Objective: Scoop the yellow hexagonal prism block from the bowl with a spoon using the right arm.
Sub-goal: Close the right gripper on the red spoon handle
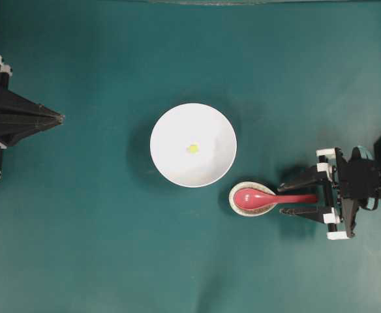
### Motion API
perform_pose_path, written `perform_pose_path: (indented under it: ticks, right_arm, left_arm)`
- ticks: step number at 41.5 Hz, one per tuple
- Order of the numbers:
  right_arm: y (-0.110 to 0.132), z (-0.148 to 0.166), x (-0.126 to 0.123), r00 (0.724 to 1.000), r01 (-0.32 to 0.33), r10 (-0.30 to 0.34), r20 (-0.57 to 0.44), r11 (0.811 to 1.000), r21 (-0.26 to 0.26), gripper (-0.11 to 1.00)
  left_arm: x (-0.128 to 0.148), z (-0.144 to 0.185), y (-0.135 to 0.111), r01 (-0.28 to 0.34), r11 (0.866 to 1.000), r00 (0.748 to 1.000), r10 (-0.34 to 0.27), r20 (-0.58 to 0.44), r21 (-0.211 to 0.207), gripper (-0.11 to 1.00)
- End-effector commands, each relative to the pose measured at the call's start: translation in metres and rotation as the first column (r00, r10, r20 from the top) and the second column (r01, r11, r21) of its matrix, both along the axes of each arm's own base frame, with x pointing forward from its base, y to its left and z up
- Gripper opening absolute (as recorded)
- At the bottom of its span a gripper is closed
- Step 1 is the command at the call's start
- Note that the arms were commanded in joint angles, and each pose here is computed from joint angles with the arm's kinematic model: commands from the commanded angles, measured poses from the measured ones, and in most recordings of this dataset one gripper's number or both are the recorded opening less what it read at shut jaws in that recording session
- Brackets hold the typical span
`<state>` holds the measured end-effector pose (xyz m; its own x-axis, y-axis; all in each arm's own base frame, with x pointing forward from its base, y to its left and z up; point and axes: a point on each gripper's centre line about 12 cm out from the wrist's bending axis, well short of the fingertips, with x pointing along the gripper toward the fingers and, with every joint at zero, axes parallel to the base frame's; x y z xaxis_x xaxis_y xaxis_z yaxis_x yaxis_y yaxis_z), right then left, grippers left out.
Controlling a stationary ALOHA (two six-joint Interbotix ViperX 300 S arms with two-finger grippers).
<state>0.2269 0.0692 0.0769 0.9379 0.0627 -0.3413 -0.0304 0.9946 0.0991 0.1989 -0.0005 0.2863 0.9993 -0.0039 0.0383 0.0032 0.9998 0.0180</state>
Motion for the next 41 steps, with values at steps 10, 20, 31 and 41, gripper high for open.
perform_pose_path:
  ticks: [10, 20, 31, 41]
  right_arm:
    - [0.001, -0.005, 0.000, 1.000, 0.005, -0.005, 0.006, 1.000, 0.011, 0.56]
    - [0.001, -0.004, -0.002, 1.000, 0.002, -0.002, 0.013, 1.000, 0.009, 0.55]
    - [0.001, -0.002, -0.001, 1.000, 0.002, -0.003, 0.023, 1.000, 0.011, 0.33]
    - [0.001, 0.038, 0.003, 0.984, -0.004, -0.006, 0.178, 0.998, 0.055, 0.23]
  left_arm:
    - [0.002, 0.004, 0.000, 0.002, 1.000, 1.000, -0.002, 0.012, 0.004, 0.00]
    - [0.002, 0.004, 0.000, 0.002, 1.000, 1.000, -0.002, 0.011, 0.004, 0.00]
    - [0.002, 0.004, 0.000, 0.002, 1.000, 1.000, -0.002, 0.009, 0.005, 0.00]
    - [0.002, 0.004, 0.000, 0.002, 1.000, 1.000, -0.002, 0.009, 0.005, 0.00]
